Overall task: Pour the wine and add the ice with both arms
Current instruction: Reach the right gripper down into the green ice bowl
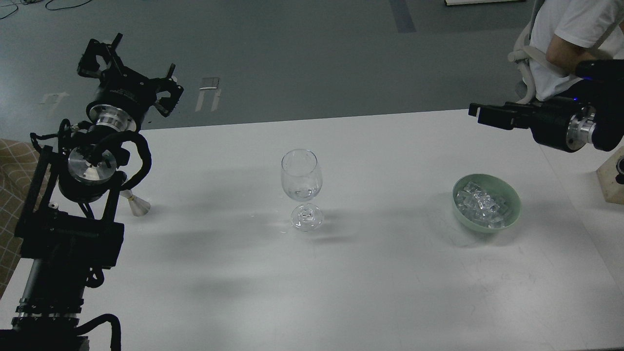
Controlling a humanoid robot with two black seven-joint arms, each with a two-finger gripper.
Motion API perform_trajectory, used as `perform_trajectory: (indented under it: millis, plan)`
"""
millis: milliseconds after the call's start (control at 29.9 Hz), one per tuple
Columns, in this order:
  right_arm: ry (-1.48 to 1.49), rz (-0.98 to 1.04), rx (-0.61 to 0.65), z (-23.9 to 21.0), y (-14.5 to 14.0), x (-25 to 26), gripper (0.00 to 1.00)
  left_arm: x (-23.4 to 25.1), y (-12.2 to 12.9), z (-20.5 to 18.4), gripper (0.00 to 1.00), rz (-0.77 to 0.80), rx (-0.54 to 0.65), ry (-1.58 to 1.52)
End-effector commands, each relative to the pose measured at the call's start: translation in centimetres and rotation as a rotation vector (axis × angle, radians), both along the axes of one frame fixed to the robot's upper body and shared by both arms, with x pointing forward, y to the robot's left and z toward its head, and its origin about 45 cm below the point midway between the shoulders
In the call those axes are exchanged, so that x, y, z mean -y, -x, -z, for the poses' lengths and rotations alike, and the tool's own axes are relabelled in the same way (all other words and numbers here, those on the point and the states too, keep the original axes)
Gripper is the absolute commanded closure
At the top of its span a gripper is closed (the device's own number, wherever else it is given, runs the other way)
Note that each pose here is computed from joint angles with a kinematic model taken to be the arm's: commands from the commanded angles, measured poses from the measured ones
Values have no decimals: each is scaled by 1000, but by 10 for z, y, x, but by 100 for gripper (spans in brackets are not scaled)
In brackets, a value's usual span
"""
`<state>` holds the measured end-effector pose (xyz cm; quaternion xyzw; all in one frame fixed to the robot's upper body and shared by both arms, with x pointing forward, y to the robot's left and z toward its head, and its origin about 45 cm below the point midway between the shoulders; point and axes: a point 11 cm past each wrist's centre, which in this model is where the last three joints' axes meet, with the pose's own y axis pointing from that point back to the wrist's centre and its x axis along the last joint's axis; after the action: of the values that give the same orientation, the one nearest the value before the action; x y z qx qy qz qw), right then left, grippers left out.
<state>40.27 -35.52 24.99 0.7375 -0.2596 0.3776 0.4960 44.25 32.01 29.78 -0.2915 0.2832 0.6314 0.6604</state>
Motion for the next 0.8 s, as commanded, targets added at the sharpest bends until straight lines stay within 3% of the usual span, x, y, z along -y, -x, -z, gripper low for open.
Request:
perform_trajectory:
  millis: [0,301,769]
  plan:
    - [81,-13,-21,9,11,0,23,1,1,2,2,0,-2,3]
    - [126,-43,-120,32,65,9,23,6,6,13,2,3,-18,12]
    - [122,-18,-186,68,77,-1,22,2,10,21,2,-7,-34,16]
